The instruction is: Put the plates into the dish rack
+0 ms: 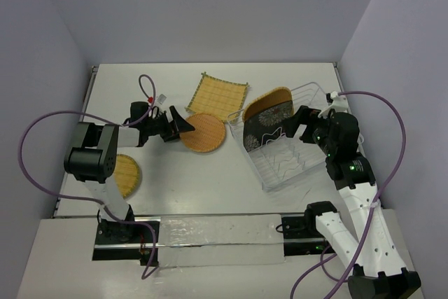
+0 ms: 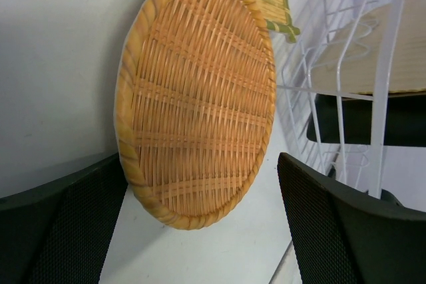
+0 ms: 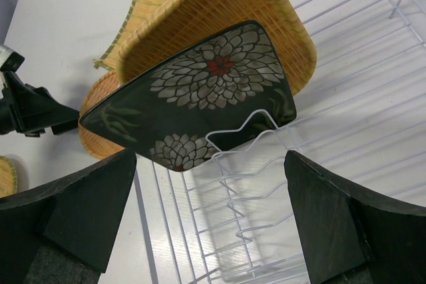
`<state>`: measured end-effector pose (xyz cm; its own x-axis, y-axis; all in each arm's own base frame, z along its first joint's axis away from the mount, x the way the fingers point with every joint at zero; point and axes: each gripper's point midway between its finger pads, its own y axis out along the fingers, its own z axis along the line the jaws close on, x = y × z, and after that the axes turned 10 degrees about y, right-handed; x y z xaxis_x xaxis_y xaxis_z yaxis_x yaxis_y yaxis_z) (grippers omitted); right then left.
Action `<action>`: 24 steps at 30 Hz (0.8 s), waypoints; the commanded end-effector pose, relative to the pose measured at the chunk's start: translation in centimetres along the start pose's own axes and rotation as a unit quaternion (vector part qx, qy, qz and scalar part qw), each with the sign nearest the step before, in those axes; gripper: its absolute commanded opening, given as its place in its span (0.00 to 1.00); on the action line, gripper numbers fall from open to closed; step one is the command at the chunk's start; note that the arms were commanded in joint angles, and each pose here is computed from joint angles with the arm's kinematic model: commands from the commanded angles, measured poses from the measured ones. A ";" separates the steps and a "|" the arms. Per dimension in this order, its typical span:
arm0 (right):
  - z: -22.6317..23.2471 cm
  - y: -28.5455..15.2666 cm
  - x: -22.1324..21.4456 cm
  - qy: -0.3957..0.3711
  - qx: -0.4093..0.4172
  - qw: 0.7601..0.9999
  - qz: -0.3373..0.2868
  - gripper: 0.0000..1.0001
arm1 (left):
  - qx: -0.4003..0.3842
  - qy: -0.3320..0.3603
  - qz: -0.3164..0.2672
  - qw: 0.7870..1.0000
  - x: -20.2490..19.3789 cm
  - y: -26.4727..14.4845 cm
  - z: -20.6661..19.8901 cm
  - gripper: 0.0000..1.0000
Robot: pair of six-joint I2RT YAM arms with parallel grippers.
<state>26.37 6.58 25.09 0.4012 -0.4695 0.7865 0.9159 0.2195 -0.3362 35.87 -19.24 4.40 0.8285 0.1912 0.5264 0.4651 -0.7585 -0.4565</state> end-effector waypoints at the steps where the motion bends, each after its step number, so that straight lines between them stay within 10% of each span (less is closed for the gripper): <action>1: 0.3 -0.1 1.4 -0.005 0.000 1.000 -0.028 1.00 | -0.010 -0.028 0.024 0.999 -2.2 0.4 1.7 0.99; 14: 0.0 -0.2 1.9 -0.006 -0.010 0.999 -0.039 1.00 | 0.019 -0.051 0.058 0.997 -3.3 1.6 4.0 0.87; 24: -0.5 -0.3 2.1 -0.007 -0.024 0.999 -0.048 1.00 | 0.045 -0.055 0.069 0.995 -3.4 1.8 4.9 0.29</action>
<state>26.65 5.53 25.04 0.3711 -0.4749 0.7980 0.9279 0.1580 -0.3376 36.83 -19.50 1.75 0.8781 0.1799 0.4433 0.3944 -0.7968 -0.4578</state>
